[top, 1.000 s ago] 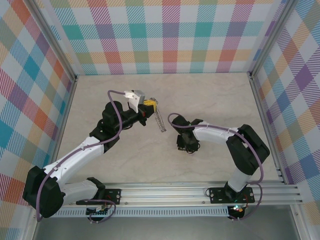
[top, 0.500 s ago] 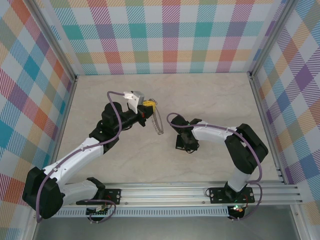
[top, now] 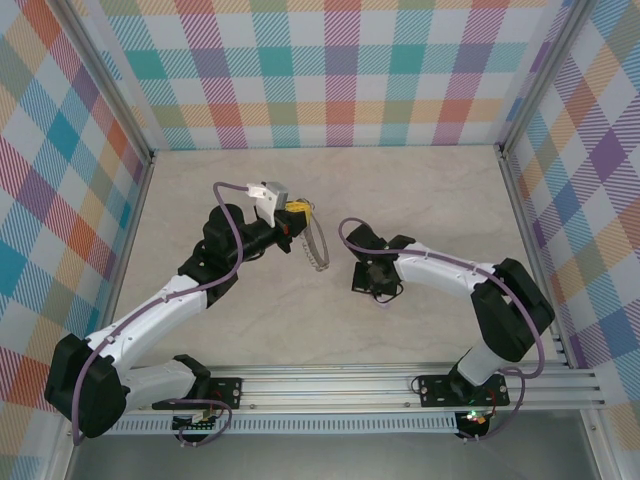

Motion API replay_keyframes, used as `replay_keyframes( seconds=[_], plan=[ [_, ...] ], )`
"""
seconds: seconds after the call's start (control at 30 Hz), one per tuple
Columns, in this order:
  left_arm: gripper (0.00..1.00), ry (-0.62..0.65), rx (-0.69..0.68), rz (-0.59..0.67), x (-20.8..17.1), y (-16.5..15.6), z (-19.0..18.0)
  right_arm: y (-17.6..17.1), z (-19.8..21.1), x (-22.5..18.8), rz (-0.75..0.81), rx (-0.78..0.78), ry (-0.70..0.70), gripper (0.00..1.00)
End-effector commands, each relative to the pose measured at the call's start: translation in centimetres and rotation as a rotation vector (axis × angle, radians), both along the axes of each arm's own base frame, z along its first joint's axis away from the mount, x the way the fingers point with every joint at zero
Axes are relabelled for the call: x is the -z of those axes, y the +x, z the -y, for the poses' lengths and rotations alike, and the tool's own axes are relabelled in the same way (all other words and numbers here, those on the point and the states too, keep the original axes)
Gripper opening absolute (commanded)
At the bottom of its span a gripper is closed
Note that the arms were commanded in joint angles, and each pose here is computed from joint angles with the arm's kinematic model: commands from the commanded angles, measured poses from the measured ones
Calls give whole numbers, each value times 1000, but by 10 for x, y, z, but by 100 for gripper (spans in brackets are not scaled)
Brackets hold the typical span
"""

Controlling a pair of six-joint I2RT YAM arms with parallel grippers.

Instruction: Put the keys on the keyring

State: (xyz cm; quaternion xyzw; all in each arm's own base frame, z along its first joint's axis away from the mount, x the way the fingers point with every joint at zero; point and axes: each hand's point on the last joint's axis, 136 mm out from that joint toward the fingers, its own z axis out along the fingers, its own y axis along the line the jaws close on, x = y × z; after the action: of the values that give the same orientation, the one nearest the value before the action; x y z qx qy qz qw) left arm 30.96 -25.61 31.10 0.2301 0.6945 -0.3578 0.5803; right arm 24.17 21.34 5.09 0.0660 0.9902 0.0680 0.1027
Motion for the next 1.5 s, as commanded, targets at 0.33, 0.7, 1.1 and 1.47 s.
replay_keyframes(
  seconds=[0.33,0.7,1.1,1.47],
  plan=[
    [0,-58,-9,76,-28,-2,-6,-11,12,10,-31,-38,-60,36],
    [0,-57,-9,75,-27,-1,-5,-13,16,21,-62,-77,-145,35],
    [0,-55,-7,74,-27,1,-5,-8,14,27,-55,-91,-189,35],
    [0,-51,-8,73,-26,3,-4,-4,13,33,-67,-103,-216,28]
  ],
)
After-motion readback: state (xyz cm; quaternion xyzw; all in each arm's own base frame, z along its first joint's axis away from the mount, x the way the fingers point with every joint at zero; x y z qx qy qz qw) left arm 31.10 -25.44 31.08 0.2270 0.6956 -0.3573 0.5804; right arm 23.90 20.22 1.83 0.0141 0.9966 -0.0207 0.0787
